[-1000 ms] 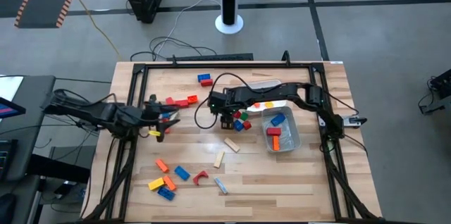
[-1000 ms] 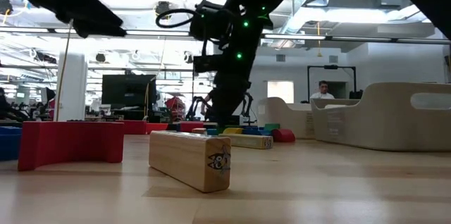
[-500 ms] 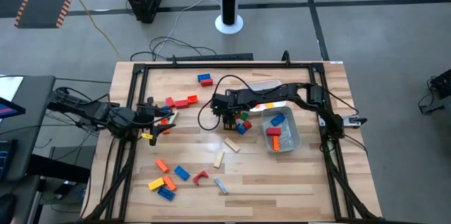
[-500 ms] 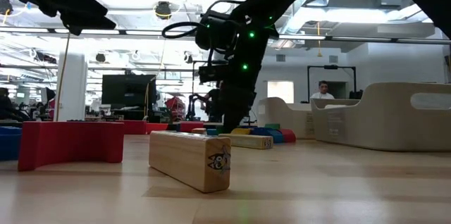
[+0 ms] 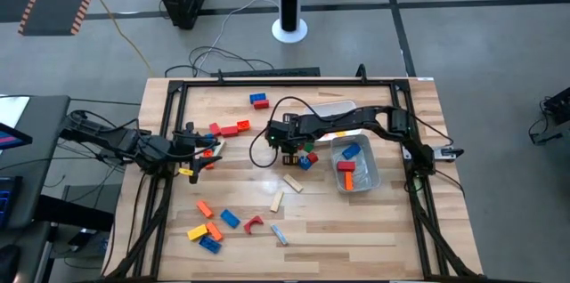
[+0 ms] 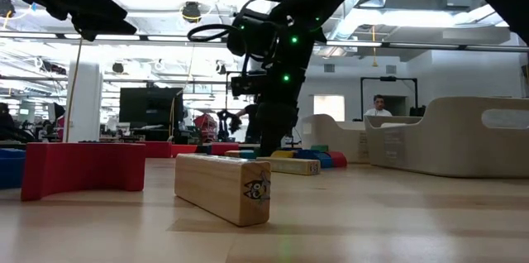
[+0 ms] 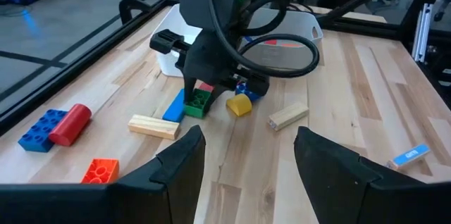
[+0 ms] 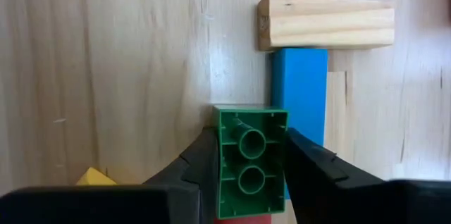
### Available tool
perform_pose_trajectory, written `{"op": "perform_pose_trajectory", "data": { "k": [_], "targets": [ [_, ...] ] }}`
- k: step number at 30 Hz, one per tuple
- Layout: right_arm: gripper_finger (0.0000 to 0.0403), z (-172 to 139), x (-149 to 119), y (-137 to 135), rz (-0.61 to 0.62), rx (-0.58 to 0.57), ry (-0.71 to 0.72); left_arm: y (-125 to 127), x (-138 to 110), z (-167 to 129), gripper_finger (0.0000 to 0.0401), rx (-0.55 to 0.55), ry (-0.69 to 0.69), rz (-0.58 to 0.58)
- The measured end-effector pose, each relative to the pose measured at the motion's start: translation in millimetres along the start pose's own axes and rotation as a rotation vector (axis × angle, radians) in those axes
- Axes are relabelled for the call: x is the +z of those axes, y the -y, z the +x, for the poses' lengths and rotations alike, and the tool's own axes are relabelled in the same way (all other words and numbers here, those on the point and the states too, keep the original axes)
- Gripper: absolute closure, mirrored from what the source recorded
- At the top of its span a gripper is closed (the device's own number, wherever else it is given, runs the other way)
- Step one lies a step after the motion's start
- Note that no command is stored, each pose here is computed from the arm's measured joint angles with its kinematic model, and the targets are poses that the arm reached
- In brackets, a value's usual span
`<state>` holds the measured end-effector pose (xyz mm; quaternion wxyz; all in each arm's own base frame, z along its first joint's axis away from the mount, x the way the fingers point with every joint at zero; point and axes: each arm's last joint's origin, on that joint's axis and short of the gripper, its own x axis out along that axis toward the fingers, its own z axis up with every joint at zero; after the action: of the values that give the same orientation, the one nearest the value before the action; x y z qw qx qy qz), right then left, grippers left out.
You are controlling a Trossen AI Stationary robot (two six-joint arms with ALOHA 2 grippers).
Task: Sort blocks by size
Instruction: Put the small green game piece into the white bin
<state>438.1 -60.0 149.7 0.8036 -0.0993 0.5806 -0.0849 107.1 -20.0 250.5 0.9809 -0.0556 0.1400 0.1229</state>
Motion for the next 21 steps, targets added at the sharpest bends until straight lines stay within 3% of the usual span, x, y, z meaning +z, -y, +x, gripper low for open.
{"op": "perform_pose_trajectory", "data": {
  "k": [14, 21],
  "targets": [
    [0.0246, -67.6, 20.8, -24.1, -0.058, 0.014, -0.066, -0.4, -1.8, 0.3, 0.0193, 0.009, -0.016, -0.018],
    [0.0245, -133.8, -5.9, -50.2, -0.029, 0.013, -0.27, -1.4, -5.5, 0.2, 0.0193, 0.019, -0.05, -0.052]
  ]
}}
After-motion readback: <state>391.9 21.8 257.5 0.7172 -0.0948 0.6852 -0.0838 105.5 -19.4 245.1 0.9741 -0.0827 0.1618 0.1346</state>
